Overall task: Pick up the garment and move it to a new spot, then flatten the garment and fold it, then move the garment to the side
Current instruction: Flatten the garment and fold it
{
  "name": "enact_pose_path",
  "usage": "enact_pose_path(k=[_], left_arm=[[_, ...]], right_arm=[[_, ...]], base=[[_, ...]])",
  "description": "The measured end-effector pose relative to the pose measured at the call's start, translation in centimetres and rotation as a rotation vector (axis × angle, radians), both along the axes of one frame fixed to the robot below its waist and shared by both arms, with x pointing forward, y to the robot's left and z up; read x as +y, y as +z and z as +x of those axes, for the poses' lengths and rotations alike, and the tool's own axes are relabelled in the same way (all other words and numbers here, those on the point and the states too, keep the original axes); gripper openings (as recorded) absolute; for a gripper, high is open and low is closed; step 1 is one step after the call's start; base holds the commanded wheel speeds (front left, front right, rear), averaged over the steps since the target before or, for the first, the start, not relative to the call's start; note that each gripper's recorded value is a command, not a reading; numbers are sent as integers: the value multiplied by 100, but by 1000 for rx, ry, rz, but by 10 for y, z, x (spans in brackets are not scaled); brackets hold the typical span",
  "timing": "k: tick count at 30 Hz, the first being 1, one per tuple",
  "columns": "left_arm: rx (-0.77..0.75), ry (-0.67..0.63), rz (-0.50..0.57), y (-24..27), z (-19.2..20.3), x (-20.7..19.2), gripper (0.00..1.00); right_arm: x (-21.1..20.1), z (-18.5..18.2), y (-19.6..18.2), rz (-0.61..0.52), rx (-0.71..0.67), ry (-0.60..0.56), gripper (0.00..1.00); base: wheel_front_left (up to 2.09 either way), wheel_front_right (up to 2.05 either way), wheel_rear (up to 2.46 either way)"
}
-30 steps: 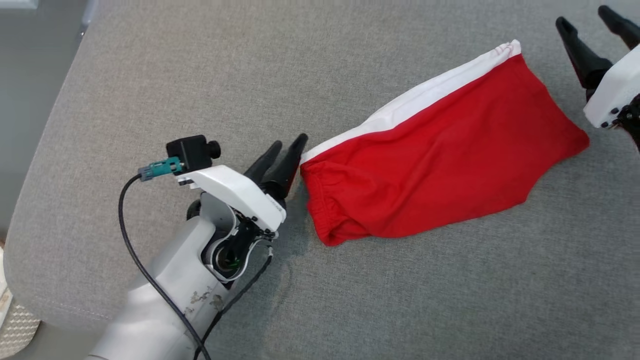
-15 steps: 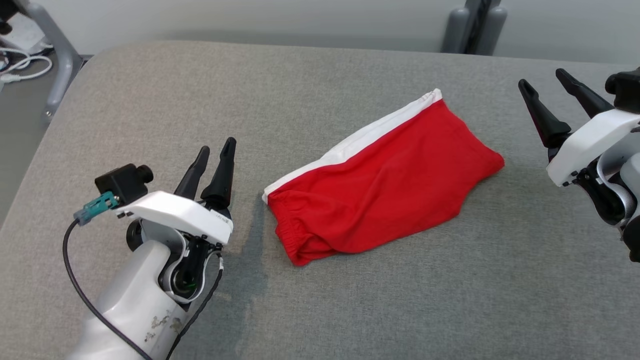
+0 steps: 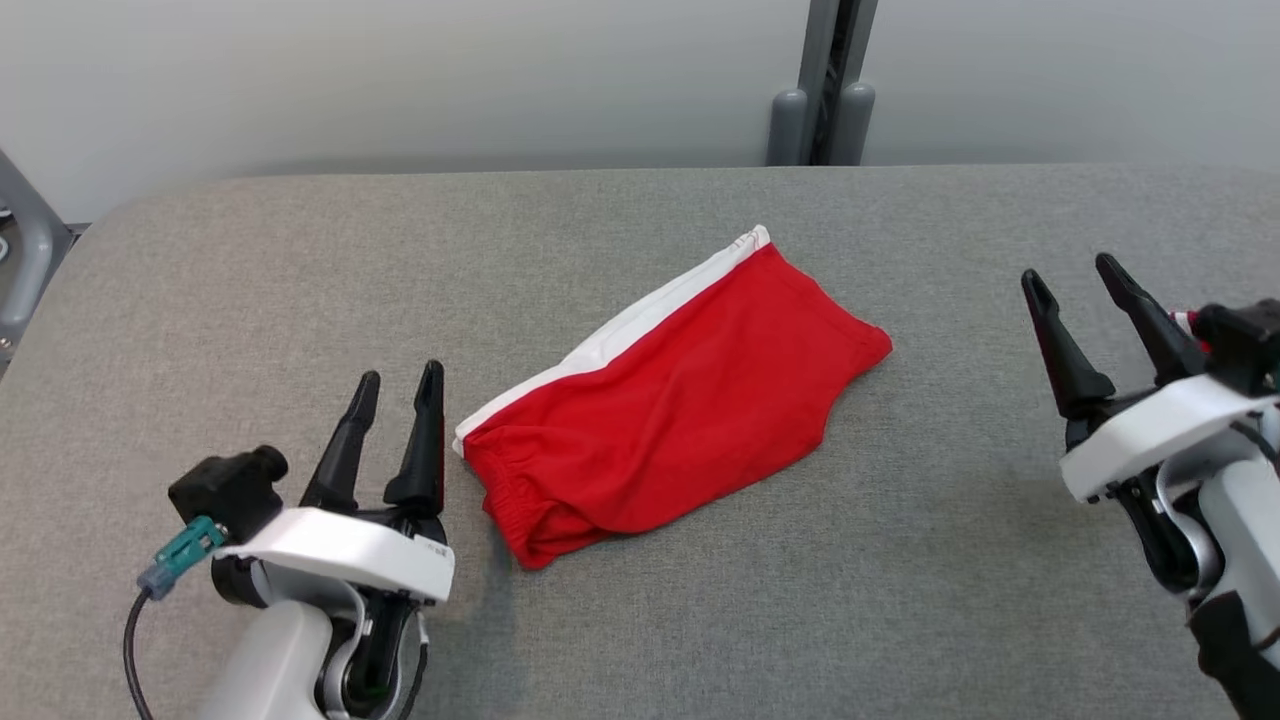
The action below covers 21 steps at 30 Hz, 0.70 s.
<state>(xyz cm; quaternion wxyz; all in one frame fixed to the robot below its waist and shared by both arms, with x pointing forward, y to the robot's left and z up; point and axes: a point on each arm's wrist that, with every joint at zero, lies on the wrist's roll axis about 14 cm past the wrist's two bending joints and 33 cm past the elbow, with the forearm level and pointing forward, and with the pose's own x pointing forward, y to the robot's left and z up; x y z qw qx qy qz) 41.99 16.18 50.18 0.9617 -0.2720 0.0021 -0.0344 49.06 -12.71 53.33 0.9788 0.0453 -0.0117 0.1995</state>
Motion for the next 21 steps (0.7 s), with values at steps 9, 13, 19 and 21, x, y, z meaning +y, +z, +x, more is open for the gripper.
enact_pose_path(k=[9,13,19,21], left_arm=[[-7,6,55,-12,-28,-8,100],[-28,23,66,-9,-34,-6,100],[-38,28,87,-8,-44,-5,100],[-41,13,86,-7,-45,-10,100]], right_arm=[[-19,-39,-16,32,-20,-131,100],[-15,-59,-32,32,7,-154,100],[-15,-72,-41,62,33,-183,100],[-14,-73,-44,65,41,-183,100]], base=[[0,0,0],[0,0,0],[0,0,0],[0,0,0]])
